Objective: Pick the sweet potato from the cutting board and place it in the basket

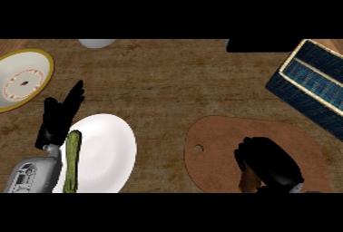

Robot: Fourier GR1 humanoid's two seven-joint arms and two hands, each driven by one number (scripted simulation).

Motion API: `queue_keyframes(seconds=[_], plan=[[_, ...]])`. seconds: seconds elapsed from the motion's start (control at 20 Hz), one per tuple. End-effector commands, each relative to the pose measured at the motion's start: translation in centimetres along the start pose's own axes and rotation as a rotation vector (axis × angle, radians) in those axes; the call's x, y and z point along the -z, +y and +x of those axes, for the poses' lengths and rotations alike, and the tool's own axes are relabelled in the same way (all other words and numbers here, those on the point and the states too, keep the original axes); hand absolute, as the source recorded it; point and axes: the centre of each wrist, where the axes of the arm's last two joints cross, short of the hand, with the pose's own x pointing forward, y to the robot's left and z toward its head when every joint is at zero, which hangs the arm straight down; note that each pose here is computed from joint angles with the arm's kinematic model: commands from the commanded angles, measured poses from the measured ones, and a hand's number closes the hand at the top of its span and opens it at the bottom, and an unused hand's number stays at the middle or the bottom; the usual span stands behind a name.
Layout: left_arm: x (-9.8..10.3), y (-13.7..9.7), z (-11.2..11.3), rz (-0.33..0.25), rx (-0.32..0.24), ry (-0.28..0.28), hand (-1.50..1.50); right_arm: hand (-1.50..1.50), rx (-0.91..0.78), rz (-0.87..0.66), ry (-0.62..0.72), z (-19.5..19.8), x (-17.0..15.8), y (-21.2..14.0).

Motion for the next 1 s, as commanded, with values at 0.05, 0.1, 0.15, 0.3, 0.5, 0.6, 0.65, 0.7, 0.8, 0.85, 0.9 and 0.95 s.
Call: queue_keyframes(seconds=[0.05,0.1,0.15,0.3,0.5,0.6,0.65,0.7,0.8,0.85,0.9,0.95], plan=[[-0.1,0.4,1.1,0.014,0.007,0.003,0.0,1.5,-0.15,0.005,-0.245,-0.9,-4.3,-0.1],[-0.4,-0.5,1.3,-0.008,-0.005,0.015,0.0,1.5,-0.156,-0.041,-0.258,-1.5,-4.3,-1.2],[-0.2,-0.1,0.2,0.015,-0.003,0.012,0.0,1.5,-0.178,-0.067,-0.275,-2.6,-5.1,-1.3],[0.2,0.4,0.0,0.017,-0.007,0.005,0.0,1.5,-0.169,-0.156,-0.334,-1.5,-7.0,-2.5],[-0.6,-0.7,-1.1,0.022,0.017,-0.011,0.0,1.5,0.141,-0.155,-0.358,-2.1,-8.8,-5.4],[0.1,0.2,0.8,0.02,-0.005,-0.002,0.0,1.5,0.263,-0.194,-0.39,-2.0,-10.0,-5.7],[-0.9,-0.4,-0.4,0.01,0.004,0.014,0.0,1.5,0.28,-0.217,-0.417,-1.7,-11.0,-6.4],[-0.7,1.4,0.4,0.038,0.009,0.008,0.0,1.5,0.324,-0.261,-0.43,-2.2,-11.8,-6.7],[-0.4,-0.3,-0.3,0.024,0.003,0.02,0.0,1.5,0.484,-0.299,-0.457,-1.6,-12.1,-6.8],[-0.5,-0.4,-0.3,0.031,0.004,0.013,0.0,1.5,0.502,-0.321,-0.46,-2.4,-13.1,-7.7],[-0.2,1.3,0.4,0.023,0.003,-0.003,0.0,1.5,0.524,-0.358,-0.458,-2.5,-13.6,-8.6],[-0.4,0.9,0.1,0.037,0.001,0.006,0.0,1.5,0.538,-0.383,-0.464,-2.8,-14.3,-9.4]])
